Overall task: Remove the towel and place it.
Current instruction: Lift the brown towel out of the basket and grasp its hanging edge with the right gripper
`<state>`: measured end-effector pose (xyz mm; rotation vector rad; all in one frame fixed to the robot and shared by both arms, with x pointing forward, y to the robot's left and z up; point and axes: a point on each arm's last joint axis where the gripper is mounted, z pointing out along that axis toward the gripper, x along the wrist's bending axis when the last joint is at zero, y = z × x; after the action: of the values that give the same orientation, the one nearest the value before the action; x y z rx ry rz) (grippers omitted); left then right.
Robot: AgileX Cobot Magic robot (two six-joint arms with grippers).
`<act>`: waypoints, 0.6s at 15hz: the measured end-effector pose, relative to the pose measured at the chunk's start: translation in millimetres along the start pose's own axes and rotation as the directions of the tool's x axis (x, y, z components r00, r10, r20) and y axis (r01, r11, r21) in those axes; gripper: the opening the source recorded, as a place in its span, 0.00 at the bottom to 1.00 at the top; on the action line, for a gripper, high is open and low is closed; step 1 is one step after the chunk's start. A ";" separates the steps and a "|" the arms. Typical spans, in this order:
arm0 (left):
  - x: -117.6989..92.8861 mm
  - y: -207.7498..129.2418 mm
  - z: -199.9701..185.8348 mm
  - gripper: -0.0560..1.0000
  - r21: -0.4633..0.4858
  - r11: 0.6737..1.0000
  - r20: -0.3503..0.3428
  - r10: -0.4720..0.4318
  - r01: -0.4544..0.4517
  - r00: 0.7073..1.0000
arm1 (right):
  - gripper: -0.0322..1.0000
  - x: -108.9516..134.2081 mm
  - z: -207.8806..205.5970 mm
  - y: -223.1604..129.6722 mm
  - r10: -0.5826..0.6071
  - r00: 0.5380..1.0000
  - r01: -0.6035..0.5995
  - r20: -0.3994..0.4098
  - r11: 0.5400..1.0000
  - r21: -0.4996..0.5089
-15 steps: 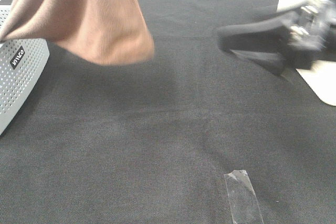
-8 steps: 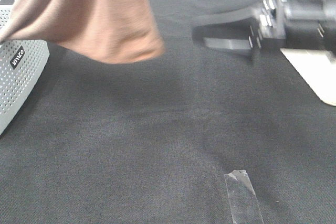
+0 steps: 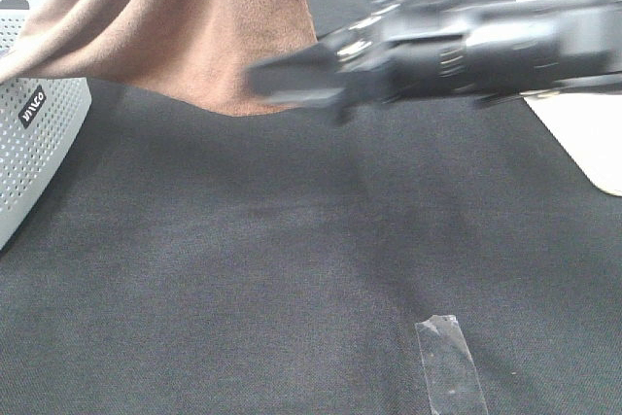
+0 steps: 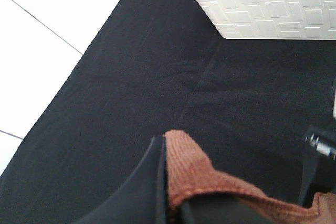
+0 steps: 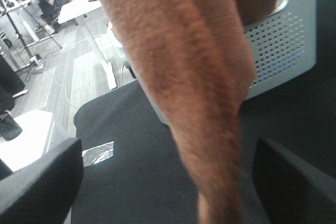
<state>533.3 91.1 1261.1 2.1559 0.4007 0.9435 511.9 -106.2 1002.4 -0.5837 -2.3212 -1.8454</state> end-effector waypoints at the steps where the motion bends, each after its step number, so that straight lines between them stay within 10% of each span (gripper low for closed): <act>1: 0.0 0.1 0.0 0.05 -0.001 1.000 0.000 -0.001 0.001 1.000 | 0.81 2.6 4.7 3.0 -0.015 1.000 0.015 -0.012 1.000 0.002; 5: 0.0 0.1 0.0 0.05 -0.001 1.000 0.000 -0.001 0.001 1.000 | 0.76 2.6 6.3 9.9 -0.026 1.000 0.026 -0.012 1.000 -0.013; 9: 0.5 -0.2 0.0 0.05 0.003 1.000 -0.006 0.005 -0.005 1.000 | 0.48 -0.2 6.4 9.6 -0.026 1.000 0.026 0.017 1.000 -0.004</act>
<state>533.6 91.6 1261.2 2.1578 0.3999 0.9527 516.6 -98.4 1009.5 -0.5746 -2.3471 -1.8640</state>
